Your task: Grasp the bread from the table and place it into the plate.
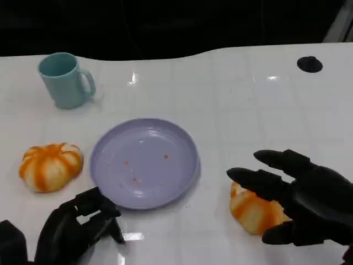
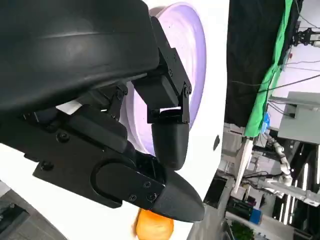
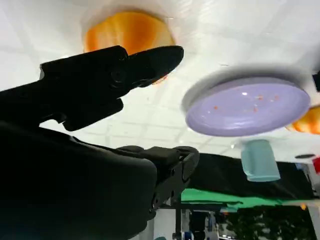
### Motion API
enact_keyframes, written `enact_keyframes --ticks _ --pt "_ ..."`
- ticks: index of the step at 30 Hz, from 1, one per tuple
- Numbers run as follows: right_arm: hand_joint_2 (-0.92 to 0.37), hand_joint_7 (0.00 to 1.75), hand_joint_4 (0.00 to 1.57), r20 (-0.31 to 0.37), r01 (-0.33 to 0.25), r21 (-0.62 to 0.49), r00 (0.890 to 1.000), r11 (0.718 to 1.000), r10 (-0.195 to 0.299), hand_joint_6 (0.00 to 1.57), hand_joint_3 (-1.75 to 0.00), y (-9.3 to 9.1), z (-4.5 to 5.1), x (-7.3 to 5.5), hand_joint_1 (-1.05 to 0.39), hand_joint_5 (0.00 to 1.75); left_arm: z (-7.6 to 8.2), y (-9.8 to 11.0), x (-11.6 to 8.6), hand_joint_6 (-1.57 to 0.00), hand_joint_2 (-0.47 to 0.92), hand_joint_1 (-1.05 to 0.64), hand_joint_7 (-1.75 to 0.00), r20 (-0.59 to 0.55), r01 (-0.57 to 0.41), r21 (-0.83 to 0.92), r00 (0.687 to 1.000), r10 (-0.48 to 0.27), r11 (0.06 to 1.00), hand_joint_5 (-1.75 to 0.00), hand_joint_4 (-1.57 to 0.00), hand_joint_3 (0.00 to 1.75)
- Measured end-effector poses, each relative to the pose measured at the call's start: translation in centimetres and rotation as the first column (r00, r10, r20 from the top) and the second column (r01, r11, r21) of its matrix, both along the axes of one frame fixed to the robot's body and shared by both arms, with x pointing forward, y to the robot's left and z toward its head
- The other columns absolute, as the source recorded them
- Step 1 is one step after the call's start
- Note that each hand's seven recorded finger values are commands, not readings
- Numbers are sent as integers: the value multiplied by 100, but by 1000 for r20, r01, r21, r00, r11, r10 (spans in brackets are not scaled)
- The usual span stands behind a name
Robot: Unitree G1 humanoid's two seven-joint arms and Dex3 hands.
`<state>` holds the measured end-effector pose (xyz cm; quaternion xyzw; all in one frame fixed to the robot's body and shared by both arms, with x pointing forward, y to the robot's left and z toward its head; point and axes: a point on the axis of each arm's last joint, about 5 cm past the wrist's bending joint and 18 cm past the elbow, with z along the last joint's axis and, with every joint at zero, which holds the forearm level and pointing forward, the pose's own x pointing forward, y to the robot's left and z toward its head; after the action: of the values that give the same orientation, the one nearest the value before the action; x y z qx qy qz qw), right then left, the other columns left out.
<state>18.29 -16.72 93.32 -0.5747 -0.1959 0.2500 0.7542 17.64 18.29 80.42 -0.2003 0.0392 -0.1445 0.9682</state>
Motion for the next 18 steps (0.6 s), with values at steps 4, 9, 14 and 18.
enact_keyframes --ticks 4,9,14,18 --pt "-91 2 8 -4 22 -38 1000 999 -22 29 0 33 -72 70 -63 27 1 -2 0 -91 78 -105 -115 0 1 0 1000 -1 1000 -167 -77 0" --pt "-92 1 8 -4 36 -91 999 995 -37 28 -1 47 -123 133 -63 27 3 -5 -1 -91 78 -105 -116 2 2 1 1000 -2 1000 -167 -77 0" --pt "-92 0 8 -28 56 -126 998 990 -60 27 -1 31 -187 153 -64 27 5 -8 -4 -90 78 -105 -116 3 4 2 1000 -4 1000 -167 -77 0" --pt "-92 0 7 -49 58 -142 997 988 -65 28 -2 20 -235 159 -64 27 6 -7 -11 -89 78 -105 -116 1 6 2 1000 -6 1000 -167 -77 0"
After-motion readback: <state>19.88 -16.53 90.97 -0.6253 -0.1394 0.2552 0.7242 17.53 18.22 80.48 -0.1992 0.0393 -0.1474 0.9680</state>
